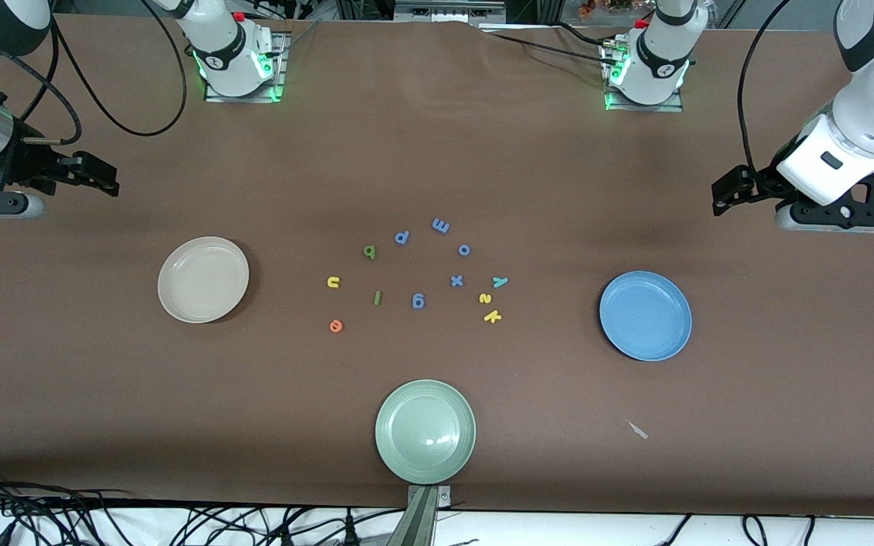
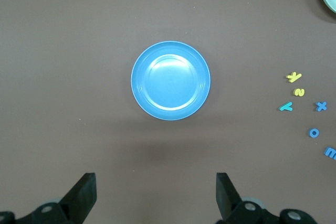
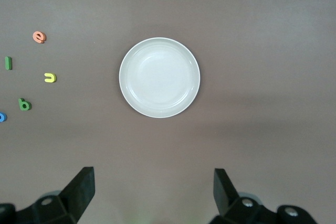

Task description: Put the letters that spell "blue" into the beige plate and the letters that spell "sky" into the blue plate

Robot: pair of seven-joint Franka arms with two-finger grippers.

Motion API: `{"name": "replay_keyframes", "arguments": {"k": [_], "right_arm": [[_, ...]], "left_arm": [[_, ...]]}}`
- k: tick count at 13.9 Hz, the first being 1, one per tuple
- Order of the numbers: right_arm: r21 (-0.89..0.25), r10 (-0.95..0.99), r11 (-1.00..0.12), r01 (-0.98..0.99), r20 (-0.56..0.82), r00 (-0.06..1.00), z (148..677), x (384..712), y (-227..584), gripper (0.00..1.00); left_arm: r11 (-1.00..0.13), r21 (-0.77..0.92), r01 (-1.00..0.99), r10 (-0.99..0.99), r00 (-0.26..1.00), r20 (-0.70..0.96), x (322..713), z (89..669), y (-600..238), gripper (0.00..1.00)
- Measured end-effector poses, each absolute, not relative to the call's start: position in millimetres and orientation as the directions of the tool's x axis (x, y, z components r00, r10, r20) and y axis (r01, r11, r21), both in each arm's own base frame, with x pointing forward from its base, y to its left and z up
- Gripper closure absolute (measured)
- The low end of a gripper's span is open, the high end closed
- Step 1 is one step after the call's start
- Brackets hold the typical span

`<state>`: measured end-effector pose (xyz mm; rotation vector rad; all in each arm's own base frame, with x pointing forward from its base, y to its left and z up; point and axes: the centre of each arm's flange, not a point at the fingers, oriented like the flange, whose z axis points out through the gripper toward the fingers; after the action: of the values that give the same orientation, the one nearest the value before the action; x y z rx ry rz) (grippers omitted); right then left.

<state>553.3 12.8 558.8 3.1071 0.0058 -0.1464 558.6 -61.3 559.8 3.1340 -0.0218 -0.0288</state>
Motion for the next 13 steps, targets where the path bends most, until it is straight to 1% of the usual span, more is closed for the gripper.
{"name": "replay_keyframes", "arguments": {"k": [13], "right_arm": [[0.033,-0.005,-0.999,-0.002,-0.093,0.996,558.5,553.8,8.3,0.0]], "left_arm": [[-1.0,0.008,-0.014,-0.014,1.0,-0.018,558.6,559.8,-61.3,0.0]]}}
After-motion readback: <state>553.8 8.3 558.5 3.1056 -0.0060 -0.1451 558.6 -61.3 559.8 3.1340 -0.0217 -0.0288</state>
